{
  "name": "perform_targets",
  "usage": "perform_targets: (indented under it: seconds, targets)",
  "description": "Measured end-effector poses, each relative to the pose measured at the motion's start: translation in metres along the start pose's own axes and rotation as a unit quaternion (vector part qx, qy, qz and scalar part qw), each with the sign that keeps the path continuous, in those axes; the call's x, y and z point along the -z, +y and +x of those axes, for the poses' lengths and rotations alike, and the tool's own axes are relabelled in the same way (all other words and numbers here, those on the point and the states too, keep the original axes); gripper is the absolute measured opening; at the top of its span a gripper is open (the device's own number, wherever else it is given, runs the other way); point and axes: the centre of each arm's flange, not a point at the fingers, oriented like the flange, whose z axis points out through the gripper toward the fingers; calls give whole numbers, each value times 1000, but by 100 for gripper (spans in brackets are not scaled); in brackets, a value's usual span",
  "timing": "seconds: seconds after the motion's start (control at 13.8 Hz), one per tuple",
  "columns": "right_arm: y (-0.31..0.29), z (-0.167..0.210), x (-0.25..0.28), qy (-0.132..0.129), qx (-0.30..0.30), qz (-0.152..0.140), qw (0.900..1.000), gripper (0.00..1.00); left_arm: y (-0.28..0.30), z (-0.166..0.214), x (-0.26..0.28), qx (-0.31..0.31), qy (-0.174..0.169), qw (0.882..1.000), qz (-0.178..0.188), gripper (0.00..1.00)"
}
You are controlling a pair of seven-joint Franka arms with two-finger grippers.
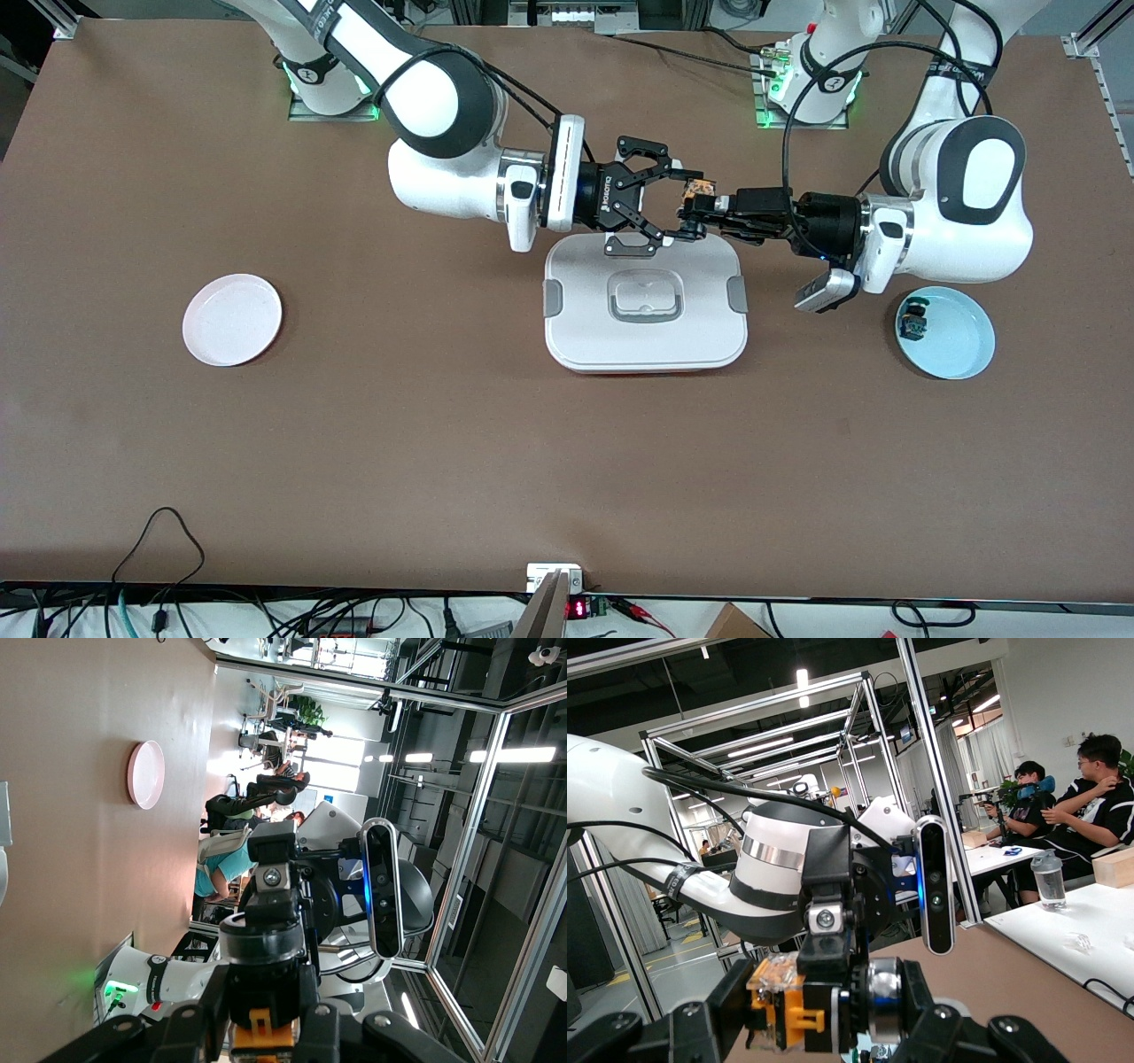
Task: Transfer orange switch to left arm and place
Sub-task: 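Grasp the orange switch with the left gripper from the right gripper, then open the right gripper and withdraw it while the left gripper carries the switch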
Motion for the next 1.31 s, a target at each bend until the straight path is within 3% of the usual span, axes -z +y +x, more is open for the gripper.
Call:
perform_targets:
  seconds: [0.29, 0.51, 0.8, 1.09, 1.31]
  targets:
    - [-2, 1, -2, 1, 0, 2, 1000, 72, 1, -1, 2, 0, -4, 1000, -4, 34]
    - [2, 1, 1, 1, -7, -4, 1000, 98, 2, 0, 19, -1, -1, 1000, -11, 34]
    - [20, 10, 17, 8, -24, -15, 1000, 100, 0, -1, 25, -4, -3, 1000, -1, 34]
    - [50, 45, 54, 32, -3, 4, 999, 100, -4, -2, 52, -24, -20, 995, 96, 34]
    - [76, 73, 98, 18, 33, 22, 999, 100, -8, -4, 81, -40, -42, 977, 204, 34]
